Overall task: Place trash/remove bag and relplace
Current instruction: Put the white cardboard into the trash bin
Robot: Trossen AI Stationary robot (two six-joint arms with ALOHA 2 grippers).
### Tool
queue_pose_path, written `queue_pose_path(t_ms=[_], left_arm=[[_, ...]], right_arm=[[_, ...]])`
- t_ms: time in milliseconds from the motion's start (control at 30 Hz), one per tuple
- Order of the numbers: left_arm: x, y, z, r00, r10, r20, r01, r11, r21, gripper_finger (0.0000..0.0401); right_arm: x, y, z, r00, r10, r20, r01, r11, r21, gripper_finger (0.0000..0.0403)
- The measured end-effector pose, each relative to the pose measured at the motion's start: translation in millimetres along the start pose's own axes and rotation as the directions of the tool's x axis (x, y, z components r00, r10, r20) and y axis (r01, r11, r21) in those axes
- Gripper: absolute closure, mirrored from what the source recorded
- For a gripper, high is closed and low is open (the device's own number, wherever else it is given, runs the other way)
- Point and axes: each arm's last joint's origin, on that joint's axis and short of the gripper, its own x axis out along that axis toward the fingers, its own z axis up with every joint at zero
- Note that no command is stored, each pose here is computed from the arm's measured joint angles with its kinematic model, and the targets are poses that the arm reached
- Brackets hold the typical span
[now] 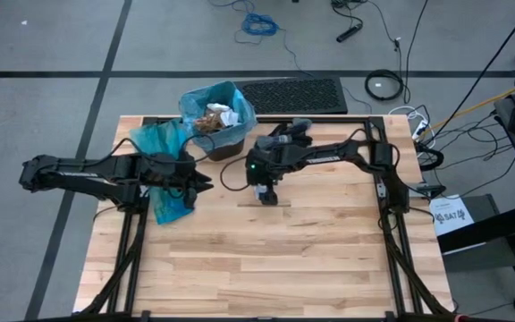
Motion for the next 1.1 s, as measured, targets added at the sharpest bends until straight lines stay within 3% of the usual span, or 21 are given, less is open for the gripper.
queue_pose_path(t_ms=[200, 300, 400, 533, 567, 800, 967, 1100], left_arm=[[-0.1, 0.7, -1.2, 1.000, 0.007, -0.013, -0.007, 1.000, 0.000, 0.0281], [-0.1, 0.9, -1.7, 1.000, 0.009, -0.017, -0.009, 1.000, 0.000, 0.0281], [-0.1, 0.8, -1.6, 1.000, 0.008, -0.016, -0.008, 1.000, 0.001, 0.0281], [-0.1, 0.8, -1.7, 1.000, 0.008, -0.017, -0.008, 1.000, 0.002, 0.0281], [-0.1, 0.9, -1.7, 1.000, 0.009, -0.017, -0.009, 1.000, 0.002, 0.0281], [-0.1, 0.9, -1.7, 1.000, 0.010, -0.018, -0.009, 1.000, 0.005, 0.0281], [-0.1, 0.8, -1.4, 1.000, 0.008, -0.014, -0.007, 0.999, 0.053, 0.0281], [-0.1, 0.1, 0.0, 1.000, 0.001, 0.000, -0.001, 0.999, 0.053, 0.0281]], right_arm=[[23.4, 2.4, -7.3, 0.997, 0.010, -0.081, -0.006, 0.999, 0.048, 0.0053], [31.1, 8.9, -9.9, 0.993, -0.001, -0.120, 0.007, 0.999, 0.045, 0.0091], [34.2, 18.2, -10.3, 0.990, -0.005, -0.141, 0.011, 0.999, 0.037, 0.0186], [35.9, 26.0, -9.8, 0.989, -0.008, -0.148, 0.015, 0.999, 0.049, 0.0360], [35.8, 26.1, -9.7, 0.989, 0.000, -0.149, 0.009, 0.998, 0.060, 0.0380], [5.3, 26.5, -1.4, 0.983, 0.023, -0.184, -0.003, 0.994, 0.108, 0.0400], [-62.9, 27.1, 36.9, 0.999, -0.009, -0.044, 0.012, 0.998, 0.063, 0.0402], [-100.0, 28.2, 61.7, 0.997, -0.060, 0.047, 0.062, 0.997, -0.046, 0.0402]])
